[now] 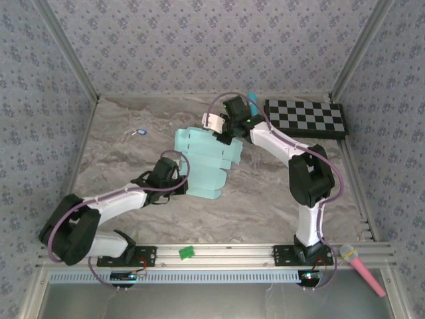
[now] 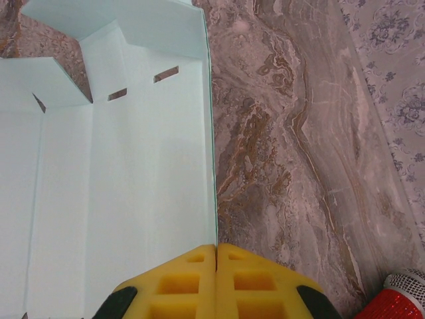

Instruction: Fold the paper box

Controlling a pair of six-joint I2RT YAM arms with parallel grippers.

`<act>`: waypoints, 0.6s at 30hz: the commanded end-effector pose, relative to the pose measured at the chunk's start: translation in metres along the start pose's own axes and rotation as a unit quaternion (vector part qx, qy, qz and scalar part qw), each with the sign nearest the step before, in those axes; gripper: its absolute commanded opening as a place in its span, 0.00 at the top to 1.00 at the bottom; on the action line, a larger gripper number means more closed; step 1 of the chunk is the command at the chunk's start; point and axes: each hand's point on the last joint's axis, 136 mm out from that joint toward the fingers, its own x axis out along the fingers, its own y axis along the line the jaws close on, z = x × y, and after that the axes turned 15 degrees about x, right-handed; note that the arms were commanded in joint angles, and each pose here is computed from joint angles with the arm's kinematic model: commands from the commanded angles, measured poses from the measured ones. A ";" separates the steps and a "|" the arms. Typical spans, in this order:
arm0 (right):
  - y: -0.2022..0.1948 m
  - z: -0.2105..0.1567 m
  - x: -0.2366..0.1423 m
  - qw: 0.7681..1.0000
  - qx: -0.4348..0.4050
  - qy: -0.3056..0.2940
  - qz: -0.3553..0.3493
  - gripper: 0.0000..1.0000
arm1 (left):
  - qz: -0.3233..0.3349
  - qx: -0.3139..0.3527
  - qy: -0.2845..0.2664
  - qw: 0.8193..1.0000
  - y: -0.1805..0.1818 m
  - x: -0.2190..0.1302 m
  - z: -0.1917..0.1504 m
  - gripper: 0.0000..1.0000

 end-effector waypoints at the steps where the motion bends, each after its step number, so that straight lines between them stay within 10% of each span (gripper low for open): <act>1: -0.001 0.015 -0.016 0.999 -0.020 -0.023 -0.016 1.00 | 0.001 -0.016 -0.021 1.000 0.000 0.007 0.018 1.00; 18: 0.017 0.022 -0.019 0.984 -0.134 -0.028 -0.111 1.00 | 0.052 -0.062 -0.034 0.996 0.029 0.013 -0.010 1.00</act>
